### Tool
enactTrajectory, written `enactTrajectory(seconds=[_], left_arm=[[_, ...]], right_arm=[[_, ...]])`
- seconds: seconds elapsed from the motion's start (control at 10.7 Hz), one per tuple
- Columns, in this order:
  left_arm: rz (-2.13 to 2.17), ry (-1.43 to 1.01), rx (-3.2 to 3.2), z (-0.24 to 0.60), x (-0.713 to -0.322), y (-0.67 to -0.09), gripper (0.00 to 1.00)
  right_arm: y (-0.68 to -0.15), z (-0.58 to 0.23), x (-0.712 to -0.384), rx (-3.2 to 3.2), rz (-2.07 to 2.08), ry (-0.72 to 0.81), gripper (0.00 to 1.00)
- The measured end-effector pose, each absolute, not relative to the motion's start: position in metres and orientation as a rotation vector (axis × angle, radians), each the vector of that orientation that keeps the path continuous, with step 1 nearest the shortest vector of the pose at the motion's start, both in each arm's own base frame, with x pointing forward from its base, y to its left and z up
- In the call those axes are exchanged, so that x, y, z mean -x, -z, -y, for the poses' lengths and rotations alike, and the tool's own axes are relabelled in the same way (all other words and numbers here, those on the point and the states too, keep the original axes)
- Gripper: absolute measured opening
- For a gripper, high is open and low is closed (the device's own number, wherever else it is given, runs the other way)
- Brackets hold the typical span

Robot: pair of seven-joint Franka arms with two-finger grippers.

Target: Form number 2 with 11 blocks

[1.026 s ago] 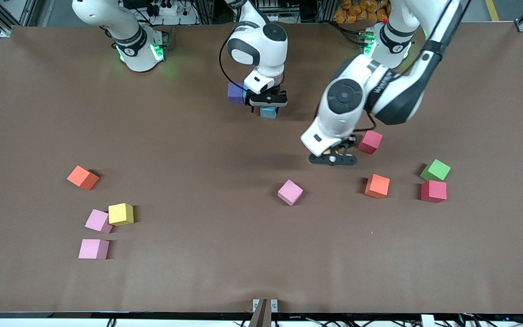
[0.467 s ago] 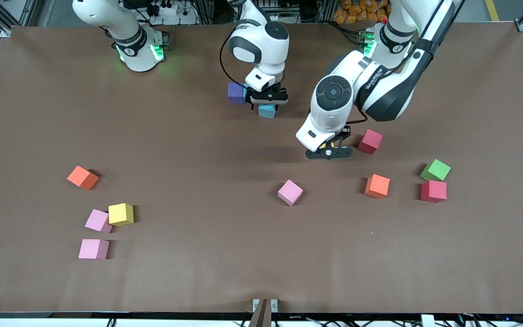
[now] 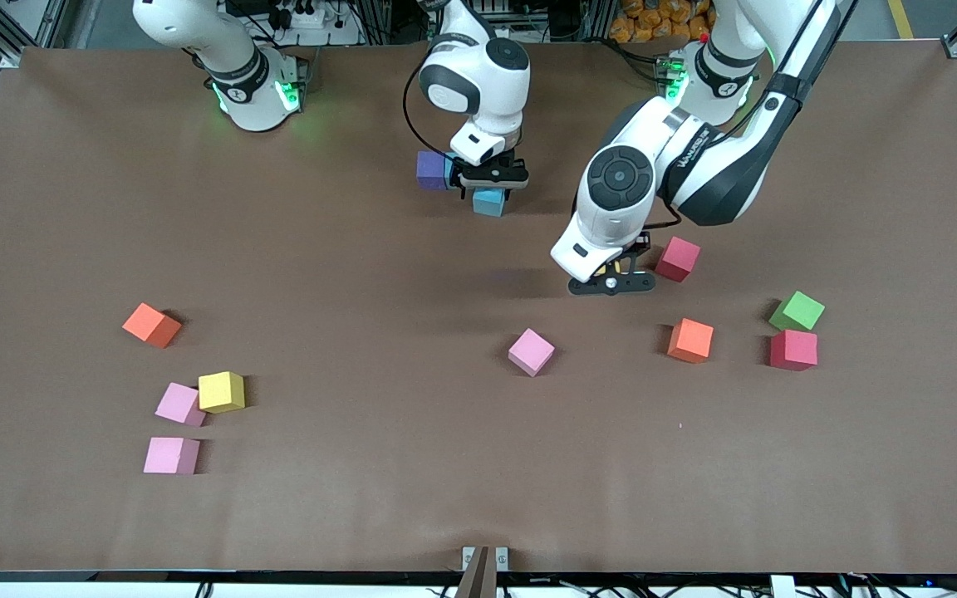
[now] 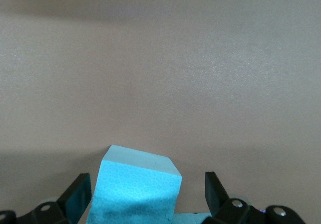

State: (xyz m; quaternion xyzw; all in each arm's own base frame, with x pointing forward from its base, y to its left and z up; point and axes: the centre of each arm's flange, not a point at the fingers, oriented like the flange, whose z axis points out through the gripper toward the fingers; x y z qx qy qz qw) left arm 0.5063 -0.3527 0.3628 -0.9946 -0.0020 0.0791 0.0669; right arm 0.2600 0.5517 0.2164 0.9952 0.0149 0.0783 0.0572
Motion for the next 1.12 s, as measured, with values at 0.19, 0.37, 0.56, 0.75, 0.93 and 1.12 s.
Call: enactTrajectory(seconds=[0.19,0.37,0.56,0.75,0.93,1.12], left_arm=[[0.006,-0.243,2.998,0.353,-0.506,-0.362,0.54],[0.016,-0.259,3.009,0.354,-0.505,-0.362,0.54],[0.017,-0.262,3.01,0.354,-0.504,-0.362,0.54],[0.017,-0.264,3.008,0.354,-0.504,-0.361,0.54],[0.016,-0.265,3.008,0.354,-0.504,-0.361,0.54],[0.016,-0.266,3.008,0.354,-0.504,-0.361,0.54]], right_arm=[[-0.216,-0.552,-0.26,-3.016,-0.059,-0.236,1.0],[-0.216,-0.552,-0.259,-3.011,-0.1,-0.232,1.0],[-0.216,-0.551,-0.261,-3.01,-0.112,-0.233,1.0],[-0.22,-0.55,-0.27,-3.04,-0.033,-0.205,1.0],[-0.232,-0.553,-0.285,-3.092,0.093,-0.155,1.0],[-0.246,-0.546,-0.314,-3.118,0.149,-0.166,1.0]])
